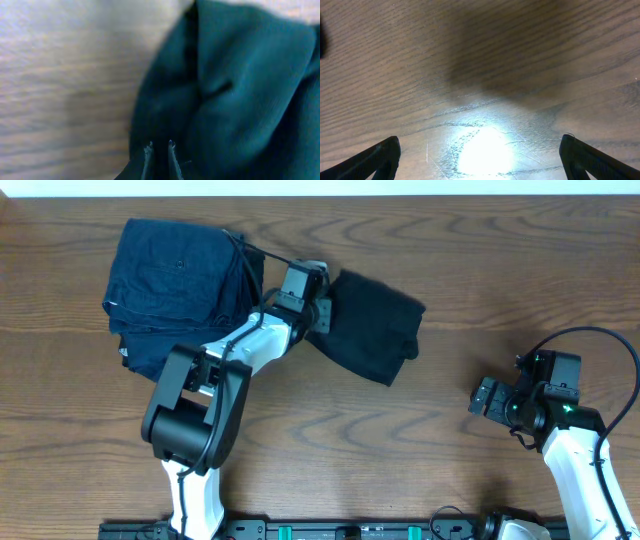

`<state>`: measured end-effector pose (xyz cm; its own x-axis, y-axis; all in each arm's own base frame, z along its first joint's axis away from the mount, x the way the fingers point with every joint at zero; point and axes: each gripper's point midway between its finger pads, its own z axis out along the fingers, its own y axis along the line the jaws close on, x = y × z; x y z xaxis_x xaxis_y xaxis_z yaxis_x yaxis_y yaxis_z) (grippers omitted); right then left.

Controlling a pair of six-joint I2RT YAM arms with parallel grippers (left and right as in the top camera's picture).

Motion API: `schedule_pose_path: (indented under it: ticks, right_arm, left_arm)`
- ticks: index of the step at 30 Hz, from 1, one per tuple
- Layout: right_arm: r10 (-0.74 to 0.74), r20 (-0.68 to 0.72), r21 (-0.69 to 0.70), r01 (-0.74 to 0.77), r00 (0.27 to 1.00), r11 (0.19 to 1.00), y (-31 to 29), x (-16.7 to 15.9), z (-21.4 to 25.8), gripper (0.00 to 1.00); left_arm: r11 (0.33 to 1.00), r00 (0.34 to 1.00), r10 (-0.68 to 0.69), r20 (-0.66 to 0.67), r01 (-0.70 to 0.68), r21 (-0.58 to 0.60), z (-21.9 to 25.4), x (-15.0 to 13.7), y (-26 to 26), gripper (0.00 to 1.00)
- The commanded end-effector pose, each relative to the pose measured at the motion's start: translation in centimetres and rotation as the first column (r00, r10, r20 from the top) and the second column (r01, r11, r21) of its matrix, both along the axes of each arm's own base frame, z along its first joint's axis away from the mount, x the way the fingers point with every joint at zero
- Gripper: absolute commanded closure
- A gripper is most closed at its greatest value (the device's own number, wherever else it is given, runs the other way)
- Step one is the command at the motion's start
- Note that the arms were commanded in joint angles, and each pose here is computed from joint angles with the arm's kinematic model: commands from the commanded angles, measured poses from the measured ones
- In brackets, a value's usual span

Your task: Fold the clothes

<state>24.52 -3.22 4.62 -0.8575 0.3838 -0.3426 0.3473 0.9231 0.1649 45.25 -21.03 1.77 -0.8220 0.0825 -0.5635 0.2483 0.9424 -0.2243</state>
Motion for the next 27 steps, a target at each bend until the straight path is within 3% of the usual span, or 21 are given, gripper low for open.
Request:
schedule_pose_path:
  ticks: [1, 9, 15, 19, 21, 27]
  right_arm:
    - [-0.01, -0.008, 0.0, 0.01, 1.0, 1.0, -0.2, -0.2, -0.2, 0.01]
    - [-0.01, -0.008, 0.0, 0.01, 1.0, 1.0, -0.2, -0.2, -0.2, 0.01]
    - [-0.01, -0.008, 0.0, 0.01, 1.0, 1.0, -0.2, -0.2, -0.2, 0.01]
    - [-0.01, -0.008, 0.0, 0.01, 1.0, 1.0, -0.2, -0.2, -0.2, 0.01]
    - [-0.01, -0.008, 0.0, 0.01, 1.0, 1.0, -0.2, -0.2, -0.2, 0.01]
    - [-0.01, -0.008, 0.0, 0.01, 1.0, 1.0, -0.2, -0.2, -0.2, 0.01]
  left_arm:
    - [0.999, 0.997, -0.039, -0.062, 0.037, -0.025, -0.7, -1.3, -0.5, 0.86]
    - [0.996, 0.936, -0.029, -0.351, 0.055, 0.064, -3.9, -7.8, 1.7, 0.87]
    - [0.997, 0.937, -0.025, -0.349, 0.05, 0.065, -2.9, -7.9, 2.0, 0.83]
    - [0.999, 0.965, -0.018, -0.26, 0.027, 0.031, 1.0, -6.3, 2.2, 0.51]
    - [1.0, 0.98, -0.005, -0.198, 0.006, 0.004, 4.0, -5.6, 2.5, 0.4]
    - [0.995, 0.999, 0.034, -0.039, -0.038, -0.092, 12.2, -5.3, 2.6, 0.25]
